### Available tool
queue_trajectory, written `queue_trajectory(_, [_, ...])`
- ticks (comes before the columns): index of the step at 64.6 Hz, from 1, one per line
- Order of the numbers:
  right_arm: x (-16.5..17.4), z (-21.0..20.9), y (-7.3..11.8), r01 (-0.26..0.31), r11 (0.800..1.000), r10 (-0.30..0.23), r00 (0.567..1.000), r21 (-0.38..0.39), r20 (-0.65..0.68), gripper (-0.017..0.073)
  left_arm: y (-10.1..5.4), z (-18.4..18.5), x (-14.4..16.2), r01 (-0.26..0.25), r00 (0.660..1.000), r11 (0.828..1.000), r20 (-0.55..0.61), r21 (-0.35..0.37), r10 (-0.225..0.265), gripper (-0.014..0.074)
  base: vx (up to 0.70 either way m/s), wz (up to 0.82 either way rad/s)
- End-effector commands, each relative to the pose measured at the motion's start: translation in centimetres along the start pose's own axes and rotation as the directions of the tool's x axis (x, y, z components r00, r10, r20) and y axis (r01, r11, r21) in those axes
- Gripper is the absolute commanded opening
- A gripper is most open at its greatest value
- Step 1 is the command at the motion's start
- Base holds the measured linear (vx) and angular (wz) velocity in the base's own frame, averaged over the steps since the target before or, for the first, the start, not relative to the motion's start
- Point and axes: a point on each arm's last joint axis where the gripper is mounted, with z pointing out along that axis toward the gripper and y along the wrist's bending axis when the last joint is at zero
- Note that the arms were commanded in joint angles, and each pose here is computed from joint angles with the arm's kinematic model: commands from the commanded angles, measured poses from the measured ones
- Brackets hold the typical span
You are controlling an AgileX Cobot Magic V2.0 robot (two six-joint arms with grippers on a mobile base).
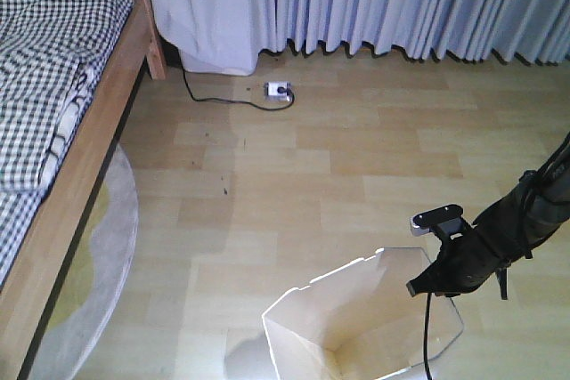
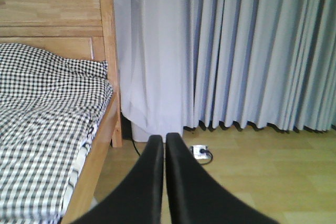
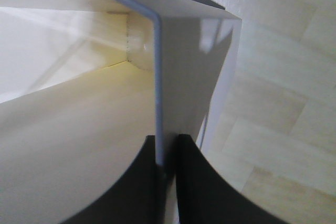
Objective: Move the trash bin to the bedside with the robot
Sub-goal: 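Drive toward the curtains beside the bed, dragging the bin along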
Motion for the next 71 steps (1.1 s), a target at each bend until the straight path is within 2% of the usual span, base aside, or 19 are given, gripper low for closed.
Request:
queue_trajectory(1, [-1.36, -1.92, -0.02, -0.002, 1.0, 0.003, 0.998, -0.019, 0.066, -0.0003, 0.18, 0.04, -0.03, 0.012, 0.998, 1.0, 0.062, -0.014, -0.011, -0.0006, 0.5, 0.04])
queue_trajectory(71, [-1.36, -1.92, -0.02, -0.002, 1.0, 0.003, 0.998, -0.019, 0.066, -0.0003, 0.18, 0.04, -0.03, 0.012, 0.998, 1.0, 0.062, -0.014, -0.011, -0.0006, 0.47, 0.0])
